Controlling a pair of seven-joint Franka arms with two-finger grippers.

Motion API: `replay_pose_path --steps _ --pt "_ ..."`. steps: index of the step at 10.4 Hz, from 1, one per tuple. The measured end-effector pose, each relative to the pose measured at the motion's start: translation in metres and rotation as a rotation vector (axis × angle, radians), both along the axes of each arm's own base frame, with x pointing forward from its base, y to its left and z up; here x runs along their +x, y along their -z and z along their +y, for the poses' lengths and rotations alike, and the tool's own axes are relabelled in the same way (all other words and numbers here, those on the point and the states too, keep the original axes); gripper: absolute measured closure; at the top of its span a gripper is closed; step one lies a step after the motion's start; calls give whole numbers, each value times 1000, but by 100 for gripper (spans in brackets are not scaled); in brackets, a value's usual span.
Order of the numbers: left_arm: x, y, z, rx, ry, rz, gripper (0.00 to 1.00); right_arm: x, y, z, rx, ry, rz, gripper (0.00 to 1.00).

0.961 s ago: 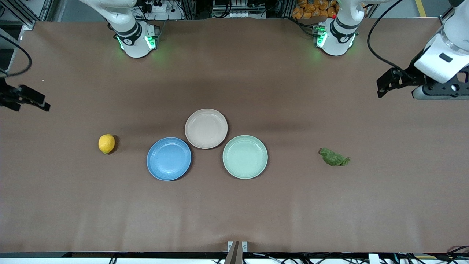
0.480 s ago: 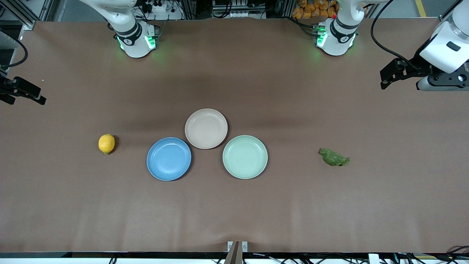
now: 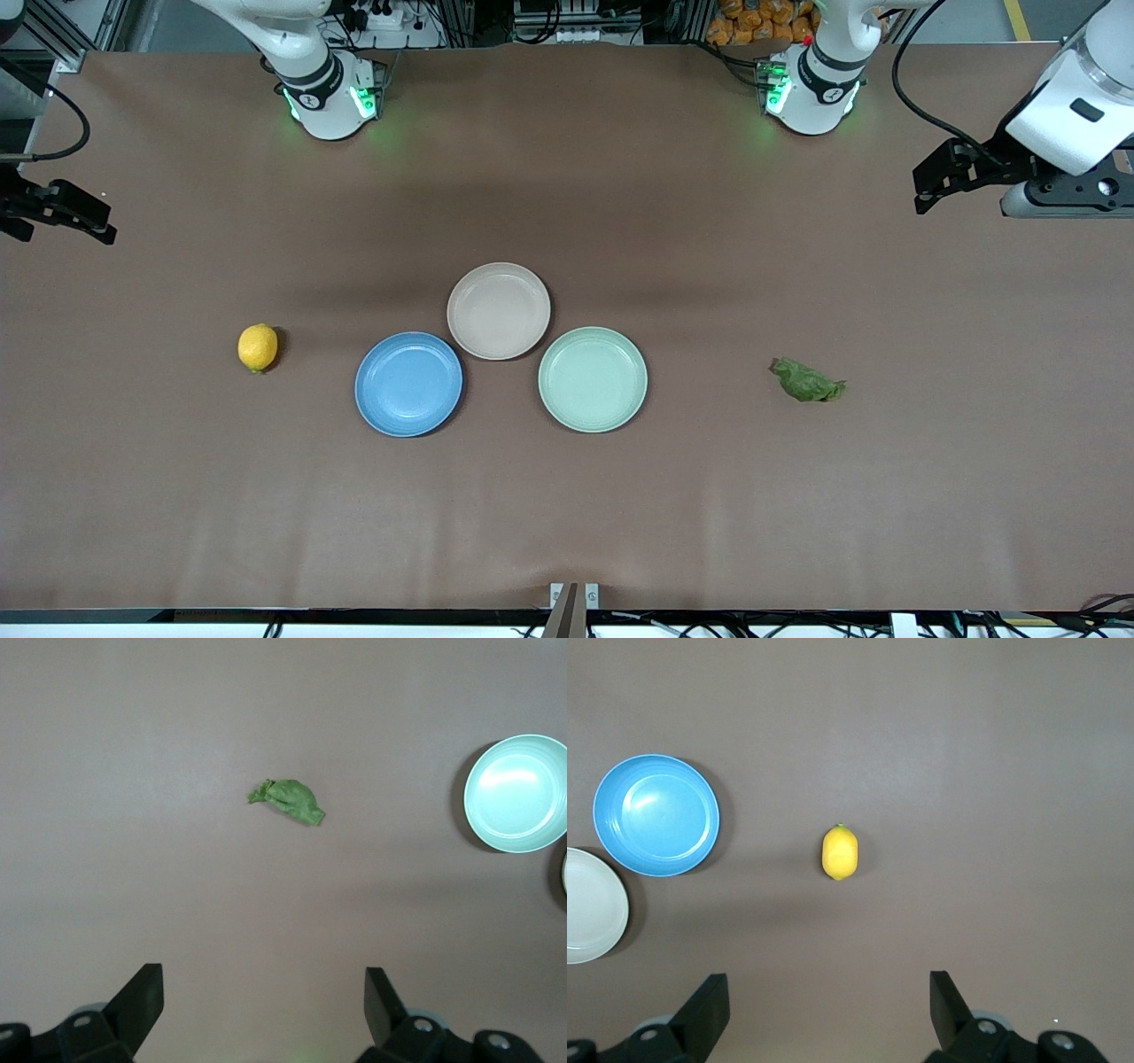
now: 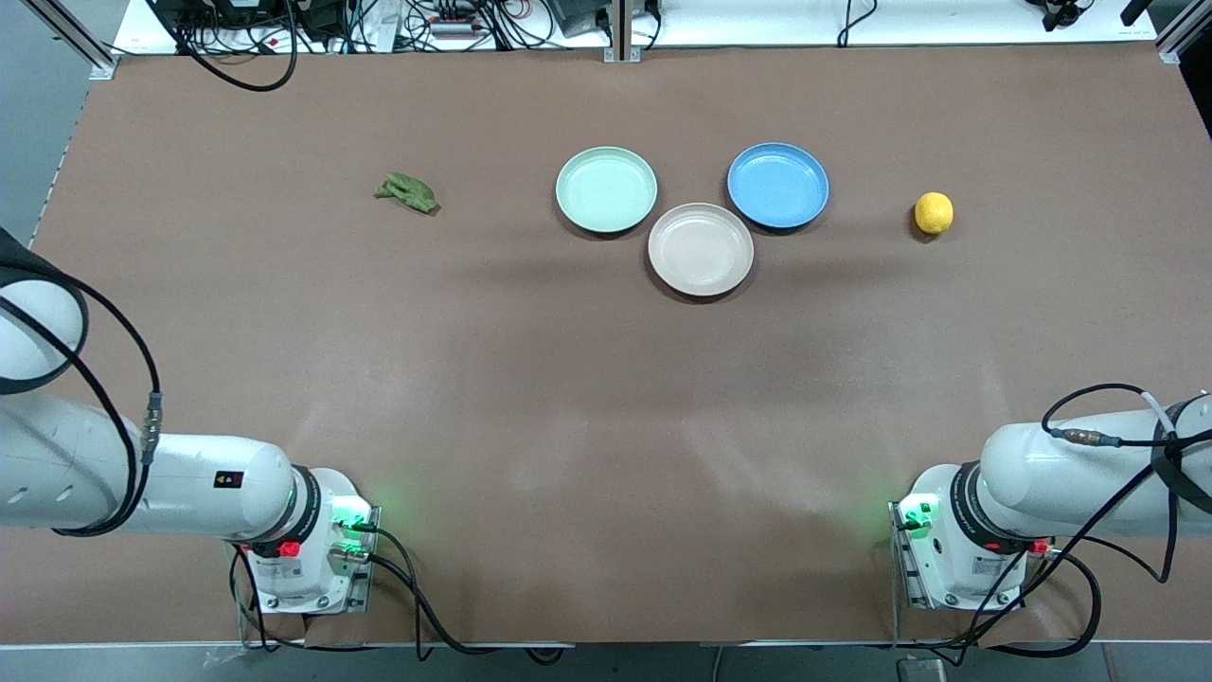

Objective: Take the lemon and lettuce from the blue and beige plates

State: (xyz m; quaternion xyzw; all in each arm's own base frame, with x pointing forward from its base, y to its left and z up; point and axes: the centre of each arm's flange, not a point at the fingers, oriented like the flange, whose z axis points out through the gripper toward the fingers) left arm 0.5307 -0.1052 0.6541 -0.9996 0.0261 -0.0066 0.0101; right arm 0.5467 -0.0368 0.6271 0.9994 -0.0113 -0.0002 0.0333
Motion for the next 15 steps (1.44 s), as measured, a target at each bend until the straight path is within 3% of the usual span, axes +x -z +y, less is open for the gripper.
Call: replay_pose_path --steps 8,15 --pt "-2 0 2 4 -3 19 0 3 -18 0 1 5 -54 0" --pt "-2 -6 2 1 -4 6 0 5 -17 4 28 2 -62 0"
